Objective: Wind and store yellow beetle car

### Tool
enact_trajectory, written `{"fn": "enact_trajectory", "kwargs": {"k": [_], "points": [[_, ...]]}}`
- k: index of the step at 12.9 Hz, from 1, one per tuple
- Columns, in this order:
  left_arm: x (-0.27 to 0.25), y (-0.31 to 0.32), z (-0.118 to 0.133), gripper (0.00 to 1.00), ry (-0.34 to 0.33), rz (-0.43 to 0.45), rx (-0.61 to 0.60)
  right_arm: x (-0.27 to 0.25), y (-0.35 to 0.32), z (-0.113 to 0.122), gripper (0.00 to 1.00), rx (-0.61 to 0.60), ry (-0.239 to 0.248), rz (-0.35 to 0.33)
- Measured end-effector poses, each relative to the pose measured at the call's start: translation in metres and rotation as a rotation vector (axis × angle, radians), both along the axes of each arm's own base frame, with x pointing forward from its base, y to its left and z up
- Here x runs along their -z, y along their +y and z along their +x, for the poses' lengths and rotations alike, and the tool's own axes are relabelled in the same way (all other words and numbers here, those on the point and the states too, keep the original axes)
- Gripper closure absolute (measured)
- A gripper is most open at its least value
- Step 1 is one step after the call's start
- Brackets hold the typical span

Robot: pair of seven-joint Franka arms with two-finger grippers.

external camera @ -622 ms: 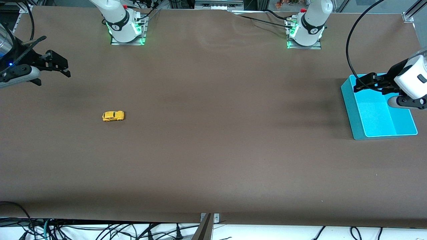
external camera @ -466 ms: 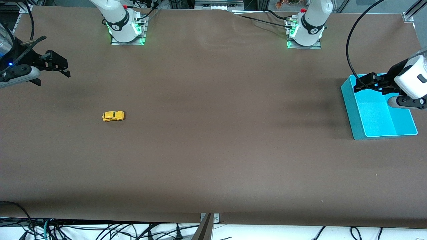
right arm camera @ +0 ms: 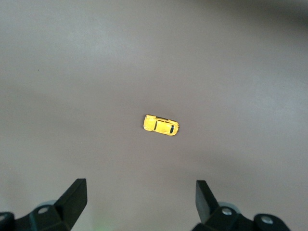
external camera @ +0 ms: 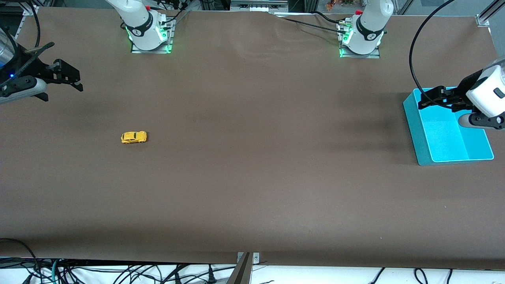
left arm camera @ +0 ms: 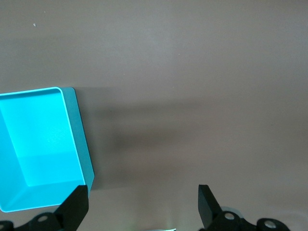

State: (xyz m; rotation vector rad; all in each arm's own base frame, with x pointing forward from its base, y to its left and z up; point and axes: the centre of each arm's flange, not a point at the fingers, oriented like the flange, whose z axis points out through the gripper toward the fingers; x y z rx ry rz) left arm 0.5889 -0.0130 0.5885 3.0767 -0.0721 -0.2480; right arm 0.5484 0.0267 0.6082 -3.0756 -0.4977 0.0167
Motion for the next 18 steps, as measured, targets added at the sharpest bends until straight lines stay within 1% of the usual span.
{"fn": "enact_trajectory", "kwargs": {"k": [18], "points": [[0.0003, -0.0006, 0.0001, 0.0, 0.001, 0.0, 0.001, 0.0021, -0.0011, 0.0003, 0.0, 0.001, 0.008, -0.011]]}}
